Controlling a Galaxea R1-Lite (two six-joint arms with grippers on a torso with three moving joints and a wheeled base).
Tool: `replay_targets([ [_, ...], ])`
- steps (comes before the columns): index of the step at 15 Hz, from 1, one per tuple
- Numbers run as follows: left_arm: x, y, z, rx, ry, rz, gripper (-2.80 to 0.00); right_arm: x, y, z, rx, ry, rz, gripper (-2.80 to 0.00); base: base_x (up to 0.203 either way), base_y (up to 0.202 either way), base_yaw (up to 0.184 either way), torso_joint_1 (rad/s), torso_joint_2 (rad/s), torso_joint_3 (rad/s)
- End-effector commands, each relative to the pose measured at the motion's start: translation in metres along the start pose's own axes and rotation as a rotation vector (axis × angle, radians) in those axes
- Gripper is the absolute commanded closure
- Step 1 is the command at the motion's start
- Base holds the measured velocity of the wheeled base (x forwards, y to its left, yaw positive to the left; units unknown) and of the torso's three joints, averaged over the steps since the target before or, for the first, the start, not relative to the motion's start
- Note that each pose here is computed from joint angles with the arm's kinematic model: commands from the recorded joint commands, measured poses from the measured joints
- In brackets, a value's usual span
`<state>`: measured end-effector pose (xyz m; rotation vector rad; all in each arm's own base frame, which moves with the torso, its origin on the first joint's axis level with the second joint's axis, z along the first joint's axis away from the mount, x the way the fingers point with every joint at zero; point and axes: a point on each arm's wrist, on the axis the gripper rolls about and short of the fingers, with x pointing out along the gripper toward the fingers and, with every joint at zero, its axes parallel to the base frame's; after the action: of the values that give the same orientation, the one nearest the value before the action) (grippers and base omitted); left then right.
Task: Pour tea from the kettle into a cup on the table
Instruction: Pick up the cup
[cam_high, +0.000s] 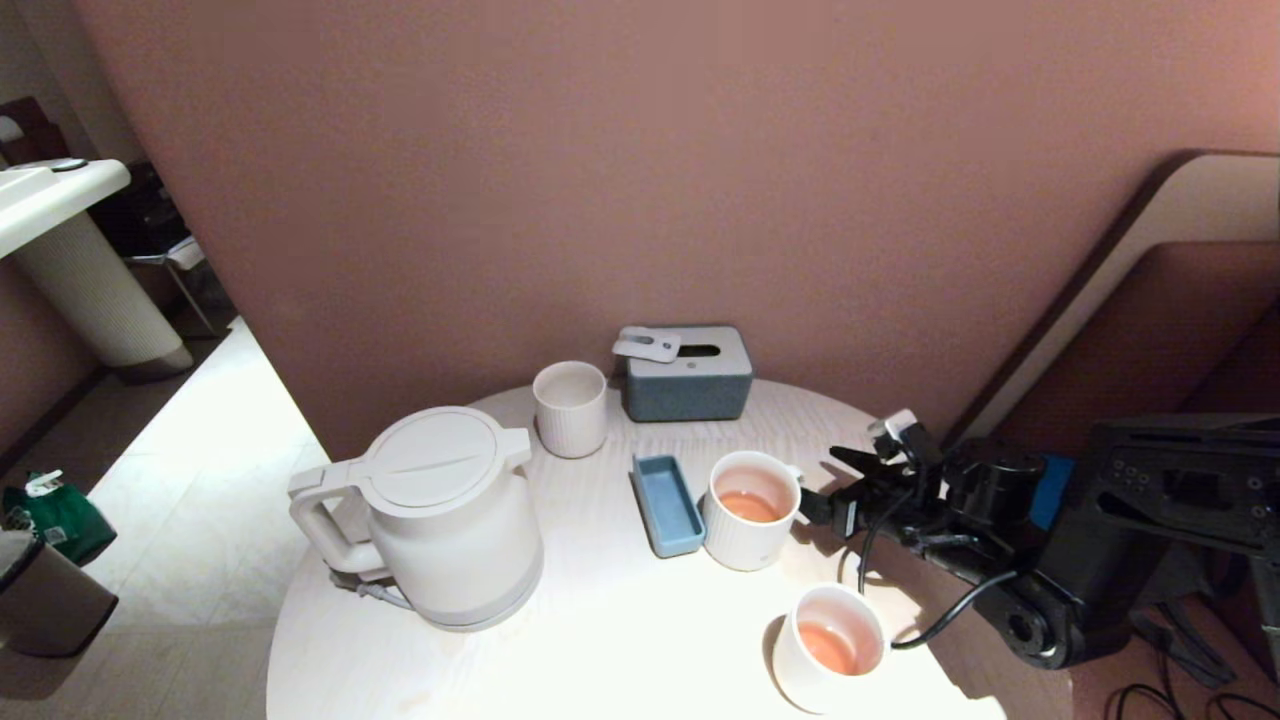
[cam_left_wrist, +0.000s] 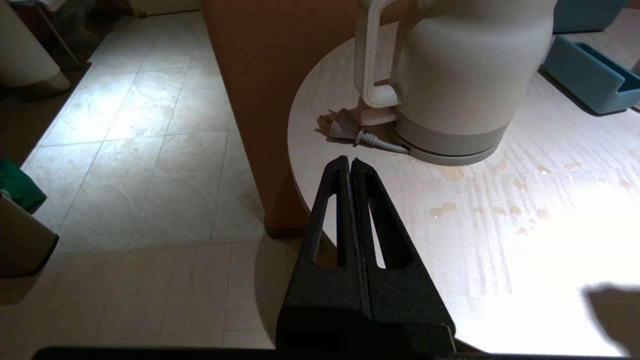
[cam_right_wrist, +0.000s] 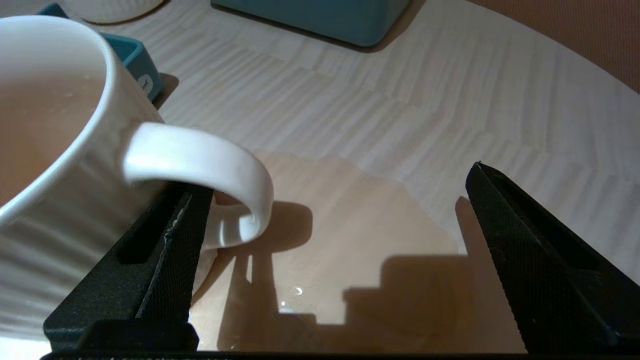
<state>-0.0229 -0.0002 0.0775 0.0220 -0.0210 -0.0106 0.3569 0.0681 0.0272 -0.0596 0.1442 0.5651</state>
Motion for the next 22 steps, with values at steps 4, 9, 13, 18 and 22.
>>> replay_targets([
  [4,0.000,0.000,0.000,0.000,0.001,0.000,0.00,0.015,0.005,0.007,0.001,0.013,0.024,-2.80,0.000,0.000,0.000,0.000,0.00,0.000],
  [9,0.000,0.000,0.000,0.000,0.001,0.000,0.00,0.016,0.005,0.010,0.001,0.018,-0.004,-2.80,0.000,0.000,0.000,0.000,0.00,0.000],
  [13,0.000,0.000,0.000,0.000,0.001,0.000,0.00,0.021,0.002,0.014,-0.008,-0.002,-0.040,-2.80,0.000,0.000,0.000,0.000,0.00,0.000],
  [18,0.000,0.000,0.000,0.000,0.001,0.000,0.00,0.023,0.001,0.015,0.010,-0.012,-0.059,-2.80,0.000,0.000,0.000,0.000,0.00,0.000],
  [22,0.000,0.000,0.000,0.000,0.001,0.000,0.00,0.024,0.002,0.014,0.010,-0.010,-0.060,-2.80,0.000,0.000,0.000,0.000,0.00,0.000],
])
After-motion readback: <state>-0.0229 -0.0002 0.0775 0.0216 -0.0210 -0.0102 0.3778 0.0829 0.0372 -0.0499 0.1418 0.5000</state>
